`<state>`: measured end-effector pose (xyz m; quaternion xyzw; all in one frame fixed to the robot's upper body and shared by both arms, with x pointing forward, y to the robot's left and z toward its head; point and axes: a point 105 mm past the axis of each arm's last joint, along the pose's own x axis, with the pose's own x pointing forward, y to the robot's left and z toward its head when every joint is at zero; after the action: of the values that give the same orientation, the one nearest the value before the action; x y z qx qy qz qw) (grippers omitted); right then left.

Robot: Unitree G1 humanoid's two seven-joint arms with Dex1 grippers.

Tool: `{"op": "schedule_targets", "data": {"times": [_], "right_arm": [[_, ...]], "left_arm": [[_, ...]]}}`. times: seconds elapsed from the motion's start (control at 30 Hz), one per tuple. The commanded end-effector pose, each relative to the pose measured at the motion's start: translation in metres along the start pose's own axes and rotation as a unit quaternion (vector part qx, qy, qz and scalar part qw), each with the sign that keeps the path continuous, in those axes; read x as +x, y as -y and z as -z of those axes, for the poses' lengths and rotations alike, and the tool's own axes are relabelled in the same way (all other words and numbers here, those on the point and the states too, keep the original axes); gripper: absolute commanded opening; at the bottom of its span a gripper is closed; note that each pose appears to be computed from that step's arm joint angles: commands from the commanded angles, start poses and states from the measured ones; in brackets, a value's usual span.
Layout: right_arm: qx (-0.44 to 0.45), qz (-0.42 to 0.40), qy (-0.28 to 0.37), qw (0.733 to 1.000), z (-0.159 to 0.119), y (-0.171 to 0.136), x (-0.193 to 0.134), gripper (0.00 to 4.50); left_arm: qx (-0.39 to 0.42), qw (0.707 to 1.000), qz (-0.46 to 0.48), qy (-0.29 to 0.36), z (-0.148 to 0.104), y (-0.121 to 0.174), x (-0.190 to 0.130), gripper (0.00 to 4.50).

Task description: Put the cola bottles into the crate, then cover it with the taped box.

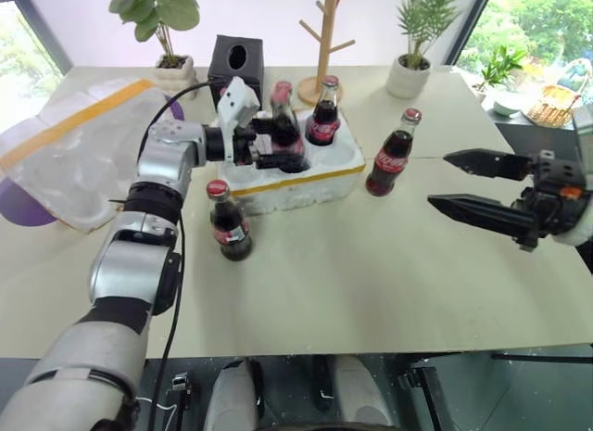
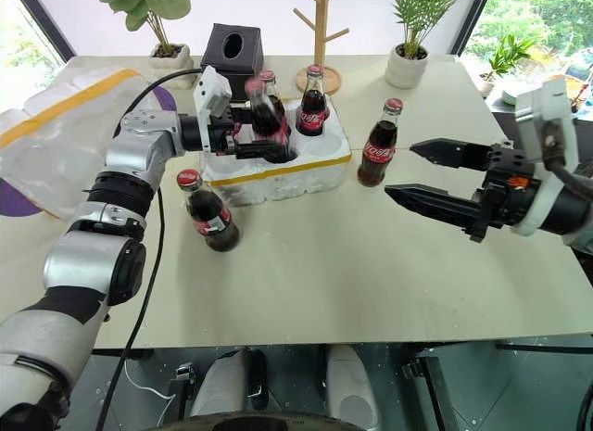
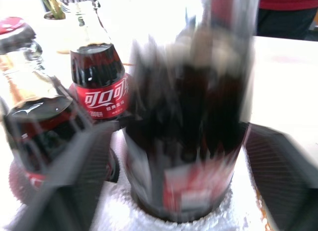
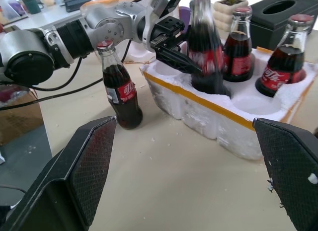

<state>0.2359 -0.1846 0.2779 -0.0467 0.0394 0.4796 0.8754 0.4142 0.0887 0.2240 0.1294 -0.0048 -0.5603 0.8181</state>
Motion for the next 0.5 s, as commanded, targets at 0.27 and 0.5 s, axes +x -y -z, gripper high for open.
{"op": "schedule_targets", "data": {"times": [0.27,0.5], "right_arm": [[-0.024,-0.026,0.013,0.999,-0.007,-0.001,0.01,4.5],[-0.035,-0.028,-0.008,0.999,0.003,0.009,0.02,4.5]], "left_arm": [[0.033,0.997,-0.048,0.047,-0.044,-0.013,-0.052,4.45],[0.06,0.994,-0.093,0.023,-0.072,0.02,-0.138,4.45]]}}
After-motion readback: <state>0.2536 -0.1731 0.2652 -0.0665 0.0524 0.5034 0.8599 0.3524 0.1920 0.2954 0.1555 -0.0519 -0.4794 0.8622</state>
